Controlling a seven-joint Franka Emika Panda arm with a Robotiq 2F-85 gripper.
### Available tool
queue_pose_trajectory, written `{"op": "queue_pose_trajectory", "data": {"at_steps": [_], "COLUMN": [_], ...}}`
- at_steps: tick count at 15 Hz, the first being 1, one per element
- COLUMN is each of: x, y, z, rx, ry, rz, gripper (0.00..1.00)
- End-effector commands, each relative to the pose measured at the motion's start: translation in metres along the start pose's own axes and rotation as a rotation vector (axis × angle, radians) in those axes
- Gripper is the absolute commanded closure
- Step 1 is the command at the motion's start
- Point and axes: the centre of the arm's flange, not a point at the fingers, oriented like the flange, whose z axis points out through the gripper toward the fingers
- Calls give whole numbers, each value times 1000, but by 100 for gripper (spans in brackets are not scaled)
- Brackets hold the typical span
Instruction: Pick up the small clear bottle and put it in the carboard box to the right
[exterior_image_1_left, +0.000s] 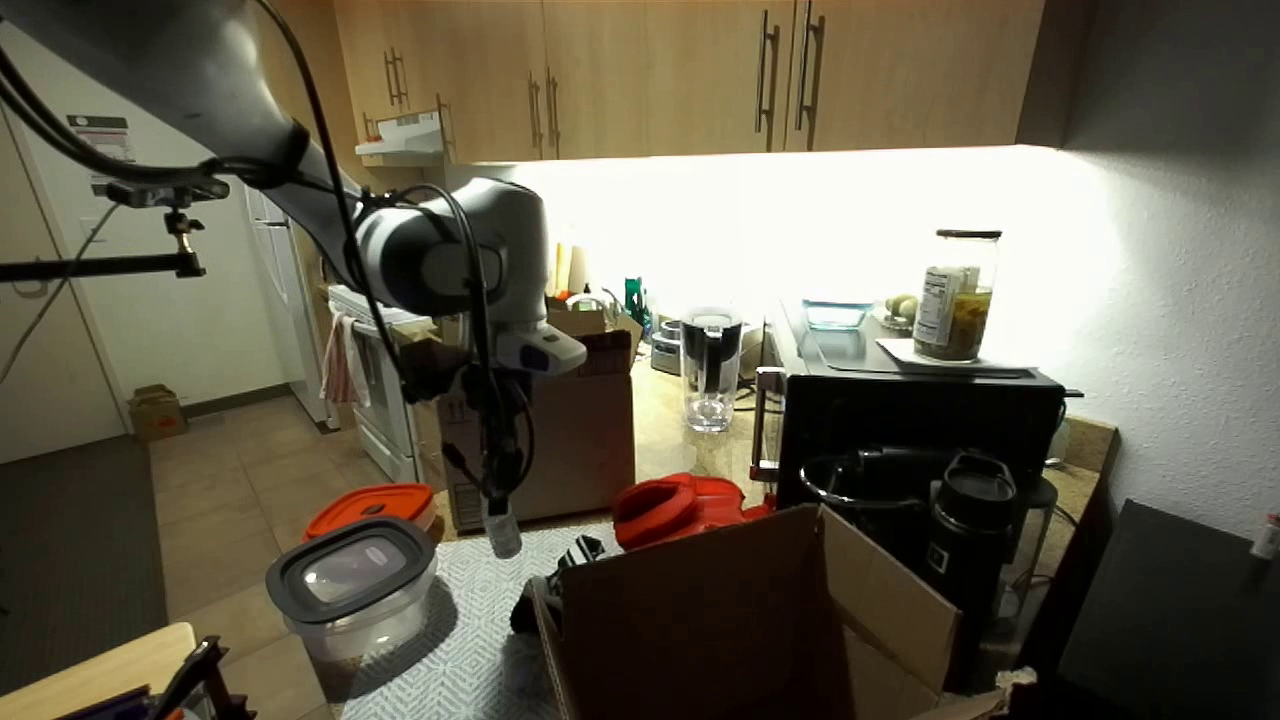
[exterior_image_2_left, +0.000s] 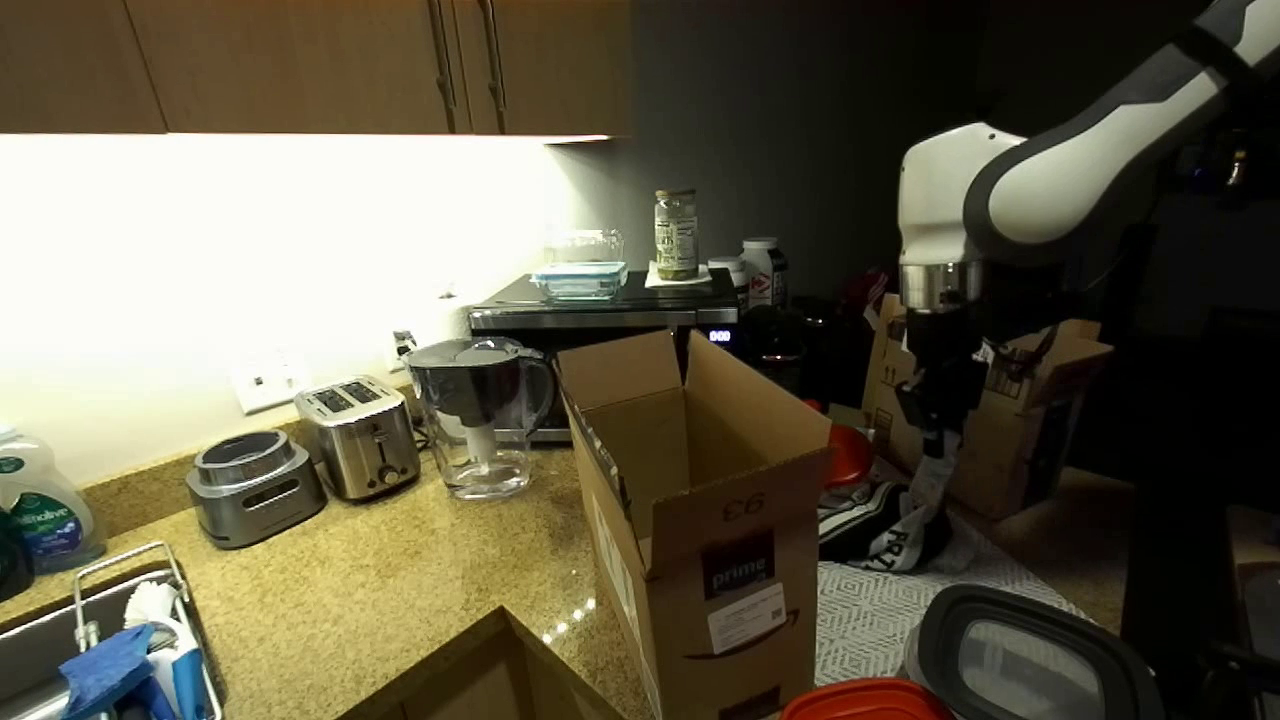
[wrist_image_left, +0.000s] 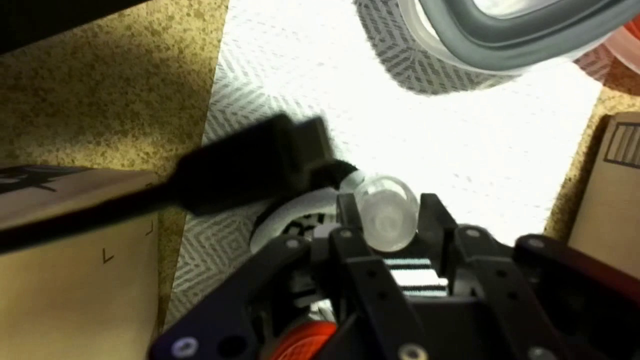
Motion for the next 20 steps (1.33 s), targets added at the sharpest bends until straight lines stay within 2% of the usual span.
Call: {"op": "queue_pose_trajectory", "data": {"at_steps": [1, 6, 11, 20], "x": [21, 48, 72, 96], "y": [14, 35, 73, 131], "z": [-39, -66, -92, -134], "rx": [11, 25, 47, 88], "ry": [28, 67, 106, 186], "rz": [9, 78, 190, 345], "gripper": [91, 91, 91, 91]}}
